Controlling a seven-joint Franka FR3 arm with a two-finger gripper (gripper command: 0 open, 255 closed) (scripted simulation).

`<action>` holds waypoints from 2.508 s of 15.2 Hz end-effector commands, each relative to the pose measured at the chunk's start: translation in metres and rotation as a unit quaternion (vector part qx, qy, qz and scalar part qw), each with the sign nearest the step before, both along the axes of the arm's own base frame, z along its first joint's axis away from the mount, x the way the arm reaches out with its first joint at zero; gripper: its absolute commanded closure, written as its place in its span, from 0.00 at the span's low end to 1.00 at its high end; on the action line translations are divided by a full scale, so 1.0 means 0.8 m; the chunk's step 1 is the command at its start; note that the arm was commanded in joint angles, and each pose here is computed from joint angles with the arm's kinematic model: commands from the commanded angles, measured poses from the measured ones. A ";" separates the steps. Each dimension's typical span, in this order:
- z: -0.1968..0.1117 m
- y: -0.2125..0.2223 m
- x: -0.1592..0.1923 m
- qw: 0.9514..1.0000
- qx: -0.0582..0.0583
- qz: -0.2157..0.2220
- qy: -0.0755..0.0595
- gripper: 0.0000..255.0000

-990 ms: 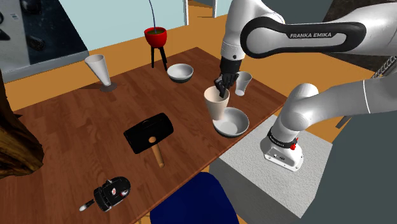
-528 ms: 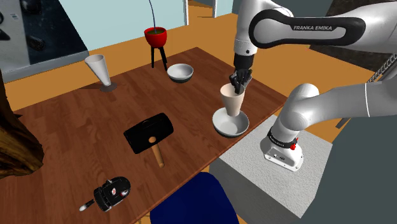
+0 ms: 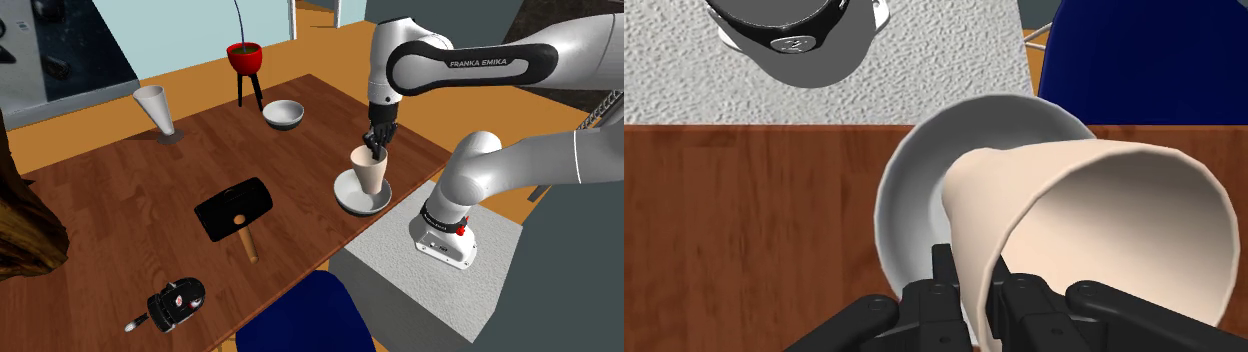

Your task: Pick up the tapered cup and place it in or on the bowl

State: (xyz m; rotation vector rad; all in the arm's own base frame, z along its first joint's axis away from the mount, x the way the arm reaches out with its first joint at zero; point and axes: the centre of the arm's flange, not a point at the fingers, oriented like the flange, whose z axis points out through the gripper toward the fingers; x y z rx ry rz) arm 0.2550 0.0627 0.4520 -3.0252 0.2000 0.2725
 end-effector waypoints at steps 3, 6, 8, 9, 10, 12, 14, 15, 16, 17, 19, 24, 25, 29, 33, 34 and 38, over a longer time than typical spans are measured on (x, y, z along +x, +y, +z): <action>0.059 0.004 -0.055 0.989 0.011 0.010 -0.145 1.00; 0.039 0.004 -0.055 0.989 0.011 0.010 -0.145 1.00; 0.026 0.004 -0.055 0.989 0.011 0.010 -0.145 1.00; 0.019 0.004 -0.055 0.989 0.011 0.010 -0.145 1.00; 0.013 0.004 -0.055 0.989 0.011 0.010 -0.145 1.00; -0.003 0.004 -0.055 0.989 0.011 0.010 -0.145 1.00; -0.003 0.004 -0.055 0.989 0.011 0.010 -0.145 1.00; -0.003 0.004 -0.055 0.989 0.011 0.010 -0.145 1.00; -0.003 0.004 -0.055 0.989 0.011 0.010 -0.145 1.00; -0.003 0.004 -0.055 0.989 0.011 0.010 -0.145 1.00; -0.003 0.004 -0.055 0.989 0.011 0.010 -0.145 1.00; -0.007 0.030 -0.038 0.989 0.016 0.012 -0.144 0.00; -0.004 0.026 -0.031 0.989 0.015 0.012 -0.144 0.00; -0.086 0.002 -0.016 1.000 -0.002 -0.007 0.023 0.00; -0.070 0.026 0.060 0.990 -0.020 0.086 0.110 0.00; -0.068 0.037 0.085 0.983 -0.026 0.117 0.139 0.00; -0.085 0.041 0.086 0.980 -0.029 0.130 0.151 0.00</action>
